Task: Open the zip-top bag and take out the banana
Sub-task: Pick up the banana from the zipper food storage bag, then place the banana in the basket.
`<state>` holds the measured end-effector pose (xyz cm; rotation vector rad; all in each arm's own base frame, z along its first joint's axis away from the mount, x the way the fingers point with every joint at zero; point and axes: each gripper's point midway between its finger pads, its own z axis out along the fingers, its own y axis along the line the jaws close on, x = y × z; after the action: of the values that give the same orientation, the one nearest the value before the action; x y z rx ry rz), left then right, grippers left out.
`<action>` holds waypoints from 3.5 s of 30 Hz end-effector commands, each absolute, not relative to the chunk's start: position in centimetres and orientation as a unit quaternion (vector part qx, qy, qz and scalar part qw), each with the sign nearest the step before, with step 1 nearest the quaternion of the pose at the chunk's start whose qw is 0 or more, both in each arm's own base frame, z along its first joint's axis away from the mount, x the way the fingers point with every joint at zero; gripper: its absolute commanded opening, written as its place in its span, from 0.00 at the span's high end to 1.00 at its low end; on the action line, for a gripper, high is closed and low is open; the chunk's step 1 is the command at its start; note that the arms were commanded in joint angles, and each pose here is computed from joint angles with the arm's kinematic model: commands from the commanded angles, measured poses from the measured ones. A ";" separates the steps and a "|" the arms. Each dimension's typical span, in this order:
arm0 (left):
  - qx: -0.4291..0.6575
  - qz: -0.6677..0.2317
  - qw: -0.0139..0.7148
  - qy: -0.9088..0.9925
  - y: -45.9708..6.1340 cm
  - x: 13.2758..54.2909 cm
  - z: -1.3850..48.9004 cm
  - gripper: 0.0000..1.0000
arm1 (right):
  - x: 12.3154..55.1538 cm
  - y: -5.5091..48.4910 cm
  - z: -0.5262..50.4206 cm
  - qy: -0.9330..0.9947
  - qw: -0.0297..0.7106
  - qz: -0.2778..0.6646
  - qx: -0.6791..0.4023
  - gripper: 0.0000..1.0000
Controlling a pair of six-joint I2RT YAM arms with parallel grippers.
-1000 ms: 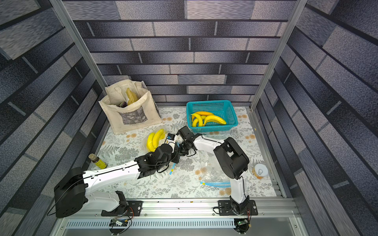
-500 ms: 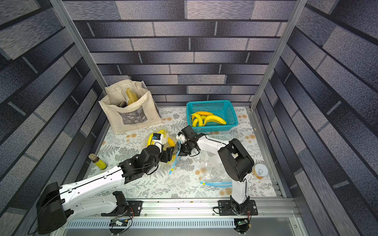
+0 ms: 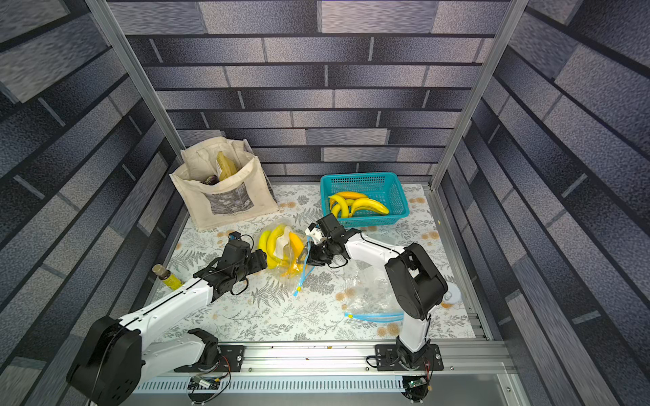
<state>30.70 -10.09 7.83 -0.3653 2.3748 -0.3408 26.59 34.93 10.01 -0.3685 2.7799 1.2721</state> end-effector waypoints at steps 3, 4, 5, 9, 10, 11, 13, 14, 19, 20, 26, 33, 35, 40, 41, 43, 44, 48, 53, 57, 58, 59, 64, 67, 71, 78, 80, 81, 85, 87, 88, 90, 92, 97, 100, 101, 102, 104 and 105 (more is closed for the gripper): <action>-0.134 -0.238 0.376 0.886 -13.1 32.7 8.7 0.24 | 26.0 34.0 9.3 0.901 0.026 0.415 -0.123 0.79; -0.122 -0.249 0.380 0.882 -14.0 32.6 9.1 0.24 | 26.0 34.0 9.2 0.900 0.024 0.418 -0.120 0.83; -0.107 -0.249 0.383 0.883 -14.7 32.5 9.3 0.23 | 26.0 34.1 9.1 0.899 0.021 0.422 -0.117 0.86; -0.057 -0.220 0.383 0.895 -17.1 31.5 8.9 0.20 | 26.4 34.3 8.9 0.892 0.009 0.440 -0.098 0.86; -0.050 -0.201 0.382 0.900 -17.1 31.4 8.6 0.20 | 26.6 34.3 9.0 0.889 0.006 0.449 -0.089 0.86; -0.047 -0.182 0.379 0.906 -17.0 31.3 8.0 0.19 | 27.1 34.4 9.4 0.884 0.007 0.460 -0.080 0.86; -0.046 -0.147 0.370 0.916 -16.5 31.1 7.1 0.19 | 26.7 33.8 8.5 0.884 -0.013 0.464 -0.059 0.83; -0.045 -0.131 0.369 0.919 -16.2 31.1 6.8 0.20 | 26.6 33.7 8.5 0.883 -0.019 0.465 -0.055 0.83; -0.029 -0.080 0.399 0.913 -15.7 30.9 8.0 0.20 | 26.1 32.6 9.0 0.893 -0.021 0.445 -0.059 0.81; -0.024 -0.078 0.408 0.909 -15.8 30.9 8.5 0.20 | 26.1 32.5 9.0 0.895 -0.018 0.441 -0.061 0.81; -0.004 -0.084 0.393 0.916 -16.6 31.1 7.7 0.29 | 26.0 32.3 9.5 0.894 -0.010 0.444 -0.061 0.82; 0.000 -0.067 0.370 0.927 -17.3 31.6 5.8 0.70 | 25.6 31.8 9.6 0.898 -0.002 0.436 -0.064 0.81; 0.001 -0.057 0.363 0.930 -17.2 31.7 5.5 0.84 | 25.4 31.6 9.6 0.899 -0.004 0.433 -0.067 0.81; -0.005 -0.029 0.362 0.932 -16.5 32.1 5.0 0.92 | 23.9 30.9 9.7 0.901 -0.026 0.424 -0.082 0.80; -0.003 -0.023 0.363 0.931 -16.5 32.2 5.1 0.92 | 23.5 30.8 9.9 0.899 -0.033 0.428 -0.085 0.79; 0.001 -0.005 0.366 0.931 -16.2 32.4 5.2 0.92 | 23.0 30.7 10.6 0.893 -0.044 0.440 -0.083 0.79; 0.004 0.005 0.368 0.930 -16.0 32.5 5.3 0.92 | 22.8 30.6 11.1 0.888 -0.049 0.449 -0.082 0.79; 0.019 0.031 0.370 0.928 -15.7 33.0 5.4 0.92 | 22.7 30.0 13.4 0.876 -0.044 0.476 -0.068 0.79; 0.023 0.045 0.374 0.926 -15.5 33.4 5.6 0.91 | 21.1 29.7 15.3 0.858 -0.066 0.505 -0.070 0.77; 0.028 0.062 0.379 0.923 -15.5 33.7 5.9 0.90 | 18.7 29.4 15.7 0.842 -0.128 0.521 -0.056 0.77; 0.026 0.064 0.378 0.923 -15.4 33.8 5.9 0.90 | 18.1 28.8 15.6 0.847 -0.138 0.510 -0.059 0.77; 0.023 0.065 0.377 0.923 -15.4 34.0 6.0 0.90 | 17.2 28.0 15.3 0.859 -0.142 0.488 -0.066 0.77; 0.010 0.067 0.380 0.922 -15.5 35.1 7.1 0.88 | 12.1 23.5 13.4 0.892 -0.199 0.395 -0.097 0.78; 0.011 0.075 0.378 0.923 -15.6 35.7 7.8 0.87 | 10.5 22.1 13.3 0.900 -0.201 0.374 -0.100 0.77; 0.006 0.071 0.375 0.924 -15.4 36.7 8.4 0.86 | 9.4 19.7 13.1 0.922 -0.184 0.323 -0.108 0.77; 0.005 0.055 0.377 0.925 -15.4 37.2 9.1 0.86 | 11.6 17.5 16.2 0.949 -0.042 0.303 -0.079 0.81; 0.005 0.050 0.378 0.925 -15.4 37.0 9.0 0.86 | 14.8 17.1 17.9 0.948 0.040 0.312 -0.050 0.85; 0.004 0.047 0.379 0.924 -15.4 37.0 8.9 0.86 | 16.4 17.1 18.4 0.946 0.068 0.316 -0.037 0.87; 0.003 0.038 0.374 0.927 -15.3 36.4 8.6 0.84 | 26.2 17.3 18.8 0.926 0.143 0.349 0.025 0.88; 0.001 0.029 0.375 0.927 -15.5 36.2 8.7 0.84 | 32.0 17.3 19.8 0.917 0.171 0.359 0.039 0.88; 0.000 0.026 0.377 0.926 -15.6 36.2 8.8 0.84 | 34.8 17.0 19.8 0.918 0.179 0.350 0.046 0.88; -0.001 0.026 0.377 0.926 -15.5 36.2 9.0 0.84 | 39.4 16.5 19.9 0.925 0.184 0.329 0.050 0.88; -0.003 0.023 0.380 0.925 -15.5 36.1 9.3 0.84 | 44.0 15.5 19.8 0.923 0.183 0.331 0.069 0.89; -0.003 0.020 0.379 0.925 -15.5 35.9 9.3 0.83 | 52.1 12.5 17.9 0.917 0.173 0.335 0.127 0.81; -0.003 0.019 0.377 0.926 -15.5 35.8 9.2 0.83 | 54.3 12.5 15.9 0.926 0.147 0.324 0.127 0.66; -0.002 0.018 0.376 0.926 -15.5 35.8 9.2 0.83 | 54.5 12.6 15.4 0.927 0.138 0.326 0.126 0.60; -0.002 0.017 0.376 0.927 -15.6 35.7 9.2 0.83 | 54.5 12.7 14.8 0.929 0.132 0.322 0.123 0.50; -0.003 0.017 0.374 0.927 -15.5 35.7 9.1 0.82 | 54.3 12.7 14.8 0.933 0.140 0.315 0.108 0.41; -0.003 0.016 0.374 0.927 -15.6 35.7 9.1 0.82 | 54.0 12.6 15.3 0.933 0.151 0.312 0.098 0.39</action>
<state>36.54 -16.11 9.17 -0.0114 2.3520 0.0397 56.24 11.63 14.41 0.3517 2.6244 0.9124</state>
